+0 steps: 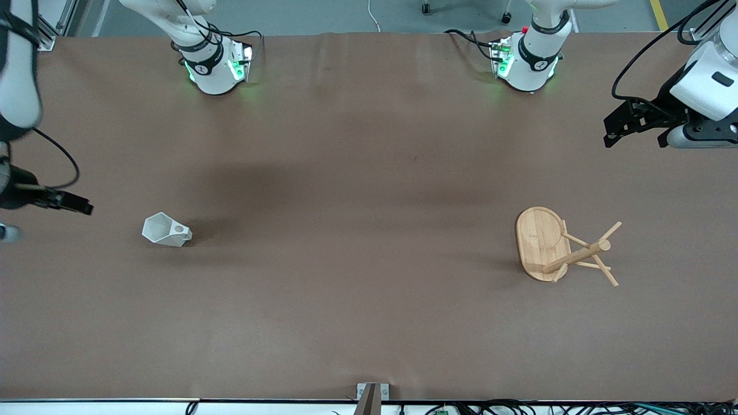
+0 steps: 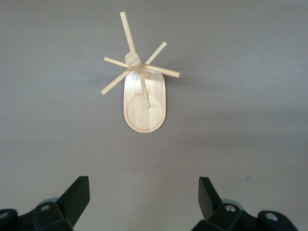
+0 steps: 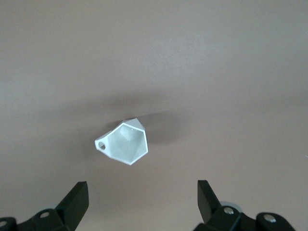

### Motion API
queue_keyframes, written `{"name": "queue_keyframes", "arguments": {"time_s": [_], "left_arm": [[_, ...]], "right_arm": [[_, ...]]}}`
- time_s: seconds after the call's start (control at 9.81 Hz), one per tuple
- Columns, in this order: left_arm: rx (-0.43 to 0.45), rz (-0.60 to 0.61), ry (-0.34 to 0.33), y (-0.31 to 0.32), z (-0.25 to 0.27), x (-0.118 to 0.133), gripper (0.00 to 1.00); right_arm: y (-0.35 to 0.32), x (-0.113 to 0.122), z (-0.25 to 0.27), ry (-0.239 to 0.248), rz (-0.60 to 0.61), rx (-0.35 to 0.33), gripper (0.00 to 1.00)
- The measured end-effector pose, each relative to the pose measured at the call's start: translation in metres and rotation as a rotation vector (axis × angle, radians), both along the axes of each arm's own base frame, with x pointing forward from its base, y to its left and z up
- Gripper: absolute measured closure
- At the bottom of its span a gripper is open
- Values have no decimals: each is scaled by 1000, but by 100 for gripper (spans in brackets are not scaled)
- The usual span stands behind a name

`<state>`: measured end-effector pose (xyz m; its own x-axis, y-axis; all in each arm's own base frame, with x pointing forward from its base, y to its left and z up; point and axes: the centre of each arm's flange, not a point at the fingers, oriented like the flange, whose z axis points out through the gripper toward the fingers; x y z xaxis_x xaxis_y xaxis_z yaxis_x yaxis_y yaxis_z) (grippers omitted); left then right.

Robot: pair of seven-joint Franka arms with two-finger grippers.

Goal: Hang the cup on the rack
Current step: 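Reach the right gripper to the white cup and grasp it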

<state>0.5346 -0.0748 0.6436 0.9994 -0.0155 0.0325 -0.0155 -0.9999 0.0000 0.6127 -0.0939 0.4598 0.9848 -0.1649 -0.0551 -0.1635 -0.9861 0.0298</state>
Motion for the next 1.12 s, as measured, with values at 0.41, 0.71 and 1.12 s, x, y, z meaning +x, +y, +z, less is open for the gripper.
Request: {"name": "queue_keyframes", "arguments": {"time_s": [0.41, 0.71, 1.12], "left_arm": [[0, 0, 3, 0, -2, 1, 0], [1, 0, 7, 0, -2, 1, 0], [3, -13, 24, -7, 0, -2, 0]], "right_arm": [[3, -21, -124, -65, 49, -7, 0], [1, -43, -183, -103, 94, -14, 0], [3, -51, -223, -100, 120, -14, 3]]}}
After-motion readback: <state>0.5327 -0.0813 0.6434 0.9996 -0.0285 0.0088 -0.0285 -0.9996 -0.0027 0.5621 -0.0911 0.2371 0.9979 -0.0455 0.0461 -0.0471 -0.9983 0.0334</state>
